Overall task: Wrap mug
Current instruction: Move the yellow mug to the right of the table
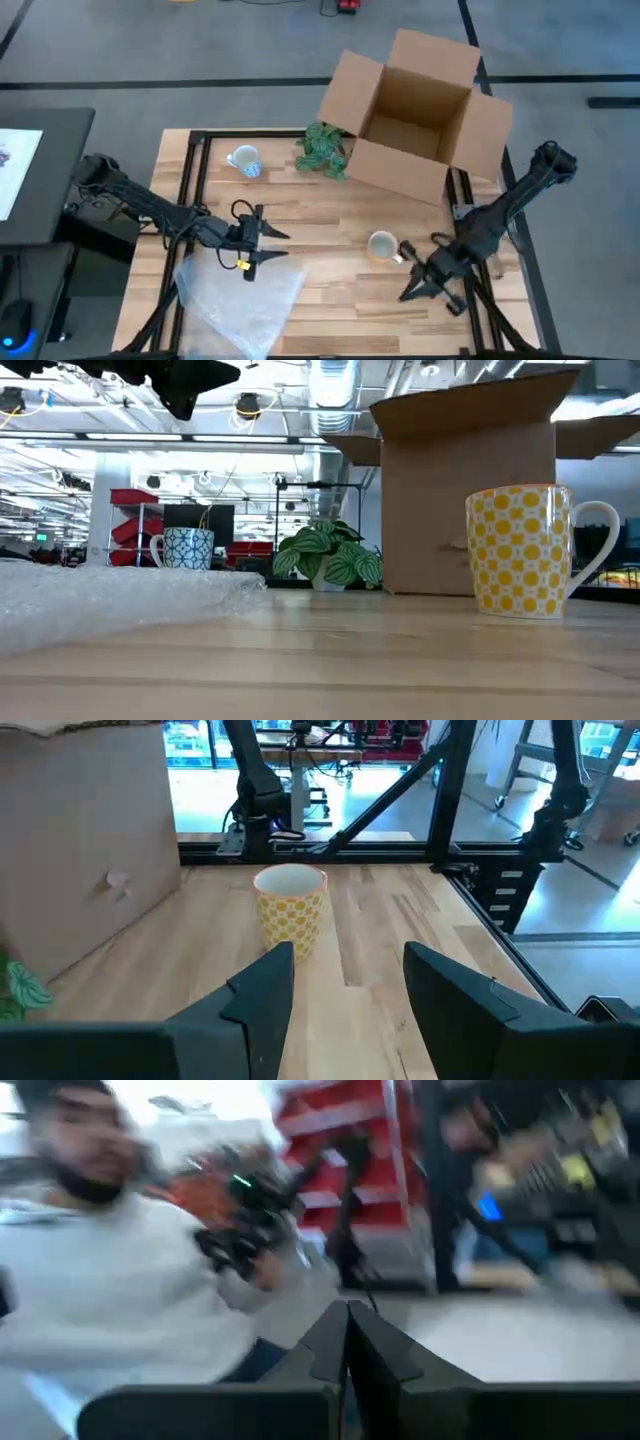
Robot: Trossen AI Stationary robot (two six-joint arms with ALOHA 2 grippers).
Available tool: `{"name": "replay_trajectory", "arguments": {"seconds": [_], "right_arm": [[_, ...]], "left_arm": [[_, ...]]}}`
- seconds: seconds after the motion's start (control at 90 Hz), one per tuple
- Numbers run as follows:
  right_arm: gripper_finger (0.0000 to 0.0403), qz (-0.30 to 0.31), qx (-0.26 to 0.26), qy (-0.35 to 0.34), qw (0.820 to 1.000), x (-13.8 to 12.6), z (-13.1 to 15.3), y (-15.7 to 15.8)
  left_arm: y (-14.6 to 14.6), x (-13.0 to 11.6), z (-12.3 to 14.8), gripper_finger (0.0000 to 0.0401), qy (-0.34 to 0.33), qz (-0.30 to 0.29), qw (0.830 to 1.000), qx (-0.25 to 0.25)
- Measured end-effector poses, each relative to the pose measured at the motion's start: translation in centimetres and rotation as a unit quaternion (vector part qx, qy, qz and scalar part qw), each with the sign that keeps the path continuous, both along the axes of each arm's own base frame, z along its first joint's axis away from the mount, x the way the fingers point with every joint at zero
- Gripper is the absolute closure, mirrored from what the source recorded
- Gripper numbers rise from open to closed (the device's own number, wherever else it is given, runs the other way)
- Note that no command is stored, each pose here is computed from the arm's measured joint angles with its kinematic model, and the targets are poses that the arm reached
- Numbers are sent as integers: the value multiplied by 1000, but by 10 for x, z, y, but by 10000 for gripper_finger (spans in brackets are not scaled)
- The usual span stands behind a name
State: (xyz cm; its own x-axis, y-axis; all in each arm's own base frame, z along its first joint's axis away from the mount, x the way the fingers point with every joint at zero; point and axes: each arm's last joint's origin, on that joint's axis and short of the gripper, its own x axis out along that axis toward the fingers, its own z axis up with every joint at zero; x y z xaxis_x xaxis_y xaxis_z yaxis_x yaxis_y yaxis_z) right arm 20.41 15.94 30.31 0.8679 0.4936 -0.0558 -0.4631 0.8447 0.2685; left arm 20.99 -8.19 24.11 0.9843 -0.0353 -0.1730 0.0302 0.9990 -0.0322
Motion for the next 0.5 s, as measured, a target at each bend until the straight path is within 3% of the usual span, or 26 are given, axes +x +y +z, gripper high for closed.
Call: {"name": "replay_trajectory", "arguments": {"seconds": [0.089,0.222,0.5], "right_arm": [[382,-47,-38,143,988,21,0,6],[337,-119,-98,333,930,45,-7,0],[238,-185,-208,525,804,73,-38,-28]], "left_arm": [[0,0,0,232,0,0,1000,0],[0,0,0,232,0,0,1000,0],[0,1,-2,232,7,1,1000,-5]]}}
